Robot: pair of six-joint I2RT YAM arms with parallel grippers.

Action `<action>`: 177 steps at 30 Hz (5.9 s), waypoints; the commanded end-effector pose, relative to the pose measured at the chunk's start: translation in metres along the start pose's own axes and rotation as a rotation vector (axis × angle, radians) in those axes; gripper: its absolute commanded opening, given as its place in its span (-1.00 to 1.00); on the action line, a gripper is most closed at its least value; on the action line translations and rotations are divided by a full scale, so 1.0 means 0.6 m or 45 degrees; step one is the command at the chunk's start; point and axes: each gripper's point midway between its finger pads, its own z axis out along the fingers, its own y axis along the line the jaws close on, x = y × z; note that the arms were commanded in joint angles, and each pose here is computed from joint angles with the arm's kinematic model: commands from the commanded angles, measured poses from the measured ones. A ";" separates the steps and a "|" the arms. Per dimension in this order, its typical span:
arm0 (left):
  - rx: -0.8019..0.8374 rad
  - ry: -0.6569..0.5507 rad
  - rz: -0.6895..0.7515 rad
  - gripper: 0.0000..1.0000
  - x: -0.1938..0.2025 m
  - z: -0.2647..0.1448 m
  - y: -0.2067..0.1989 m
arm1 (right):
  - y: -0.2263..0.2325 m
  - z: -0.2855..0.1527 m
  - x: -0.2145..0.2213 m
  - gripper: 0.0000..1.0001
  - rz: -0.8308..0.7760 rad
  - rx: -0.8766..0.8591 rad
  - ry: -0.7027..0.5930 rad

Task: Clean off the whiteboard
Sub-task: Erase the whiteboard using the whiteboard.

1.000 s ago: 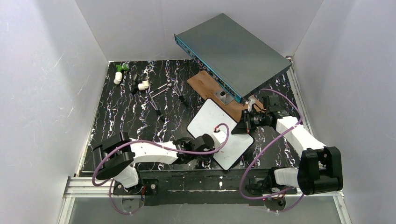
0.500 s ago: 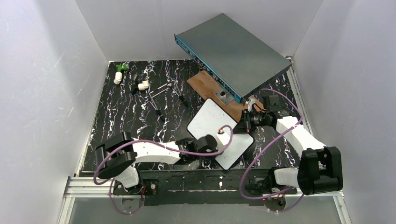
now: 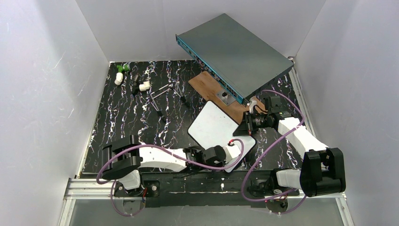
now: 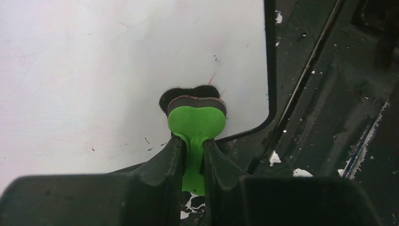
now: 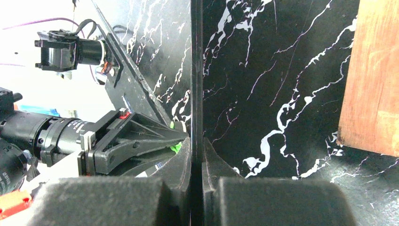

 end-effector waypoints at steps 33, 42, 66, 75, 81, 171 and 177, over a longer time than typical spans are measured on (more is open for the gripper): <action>-0.184 0.180 -0.218 -1.00 0.041 -0.009 0.074 | 0.023 -0.001 0.001 -0.97 0.007 -0.070 0.016; 0.066 0.067 0.199 -1.00 0.000 0.009 -0.046 | 0.022 0.000 0.001 -0.97 0.009 -0.068 0.017; 0.023 -0.066 0.163 -1.00 -0.050 0.000 -0.032 | 0.020 0.000 0.002 -0.97 0.012 -0.064 0.019; -0.148 -0.008 -0.207 -1.00 -0.021 0.014 0.086 | 0.020 0.000 0.001 -0.97 0.008 -0.062 0.016; 0.122 -0.101 0.122 -1.00 -0.067 0.011 -0.036 | 0.021 -0.001 0.001 -0.97 0.010 -0.065 0.017; -0.392 -0.081 -0.619 -1.00 0.051 -0.027 0.347 | 0.028 -0.003 0.002 -0.97 -0.002 -0.084 0.007; -0.210 -0.133 -0.588 -1.00 0.047 -0.017 0.311 | 0.027 -0.002 0.002 -0.97 0.001 -0.084 0.009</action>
